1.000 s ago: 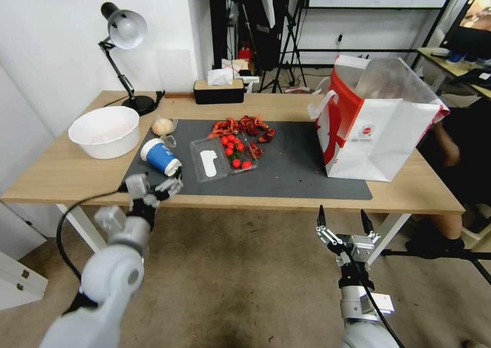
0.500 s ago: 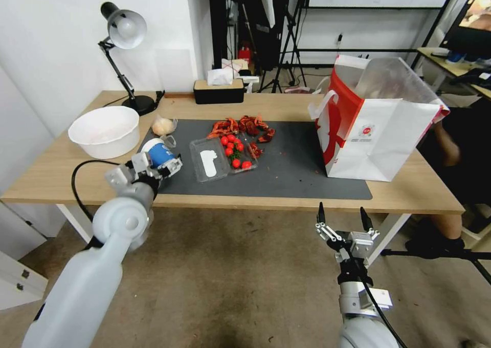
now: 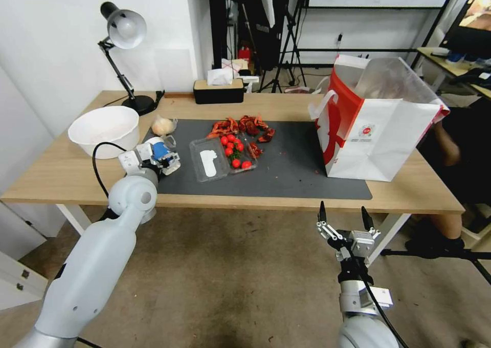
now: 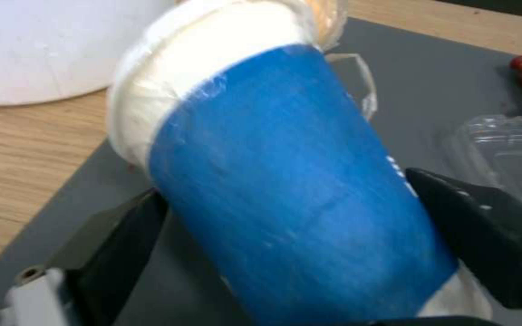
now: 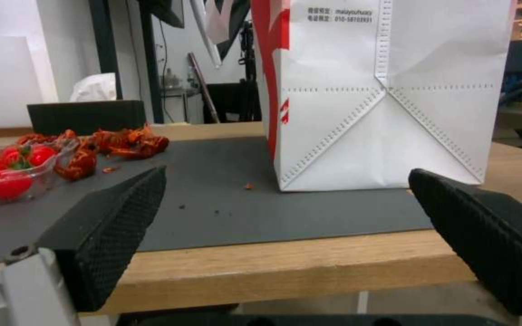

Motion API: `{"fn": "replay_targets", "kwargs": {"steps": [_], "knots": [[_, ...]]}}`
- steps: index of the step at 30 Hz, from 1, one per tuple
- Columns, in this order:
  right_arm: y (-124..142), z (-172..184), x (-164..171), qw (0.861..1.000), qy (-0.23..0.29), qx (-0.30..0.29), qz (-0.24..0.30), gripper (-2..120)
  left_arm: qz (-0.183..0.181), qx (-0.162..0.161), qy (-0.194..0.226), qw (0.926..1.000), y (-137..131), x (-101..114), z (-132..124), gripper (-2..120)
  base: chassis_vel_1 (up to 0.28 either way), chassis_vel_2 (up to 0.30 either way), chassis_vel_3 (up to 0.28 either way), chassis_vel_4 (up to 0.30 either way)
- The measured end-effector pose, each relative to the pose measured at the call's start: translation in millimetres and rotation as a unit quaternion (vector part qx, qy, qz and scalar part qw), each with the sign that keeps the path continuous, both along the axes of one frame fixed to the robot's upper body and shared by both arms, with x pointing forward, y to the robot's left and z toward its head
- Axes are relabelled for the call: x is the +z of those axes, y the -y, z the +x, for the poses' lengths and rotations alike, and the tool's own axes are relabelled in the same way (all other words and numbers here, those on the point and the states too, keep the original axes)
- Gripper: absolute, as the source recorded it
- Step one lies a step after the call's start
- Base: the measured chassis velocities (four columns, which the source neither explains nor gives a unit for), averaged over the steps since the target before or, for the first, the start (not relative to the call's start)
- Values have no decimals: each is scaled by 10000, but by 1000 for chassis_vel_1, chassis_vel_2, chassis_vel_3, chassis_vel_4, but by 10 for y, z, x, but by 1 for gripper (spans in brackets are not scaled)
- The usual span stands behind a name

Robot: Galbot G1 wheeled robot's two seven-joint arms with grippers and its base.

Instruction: Pick up the trash from the table and place it into the takeout bag.

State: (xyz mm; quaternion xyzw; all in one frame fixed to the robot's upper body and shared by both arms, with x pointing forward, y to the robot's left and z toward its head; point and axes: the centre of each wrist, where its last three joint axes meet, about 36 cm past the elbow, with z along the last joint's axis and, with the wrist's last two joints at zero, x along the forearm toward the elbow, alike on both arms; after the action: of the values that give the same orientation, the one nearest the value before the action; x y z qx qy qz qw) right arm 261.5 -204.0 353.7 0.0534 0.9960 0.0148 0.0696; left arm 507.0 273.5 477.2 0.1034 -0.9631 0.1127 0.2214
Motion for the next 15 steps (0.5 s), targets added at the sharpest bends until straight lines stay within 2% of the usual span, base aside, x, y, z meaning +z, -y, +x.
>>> {"fn": "replay_targets", "kwargs": {"steps": [1,5,6,9,11,13,15], "knots": [[0,0,0,10000,0,0,0,100,0,0,0,10000,0,0,0,96,0,0,0,0],[-1,1,-12,10000,-13,1,-4,100,58,1,-3,10000,-13,-15,-23,78,0,0,0,0],[-1,1,-12,10000,-13,1,-4,100,58,1,-3,10000,-13,-15,-23,78,0,0,0,0],[-8,-1,-15,10000,-18,3,5,99,95,-87,59,9999,2,-33,-90,64,0,0,0,0],[-9,-3,-16,10000,-20,2,8,99,119,-104,89,9998,5,-46,-110,60,0,0,0,0],[-13,-12,-20,10000,-29,1,12,99,184,-157,204,9995,6,-79,-153,48,0,0,0,0],[-14,-14,-21,10000,-32,0,13,99,200,-174,234,9994,5,-85,-166,46,0,0,0,0]]}}
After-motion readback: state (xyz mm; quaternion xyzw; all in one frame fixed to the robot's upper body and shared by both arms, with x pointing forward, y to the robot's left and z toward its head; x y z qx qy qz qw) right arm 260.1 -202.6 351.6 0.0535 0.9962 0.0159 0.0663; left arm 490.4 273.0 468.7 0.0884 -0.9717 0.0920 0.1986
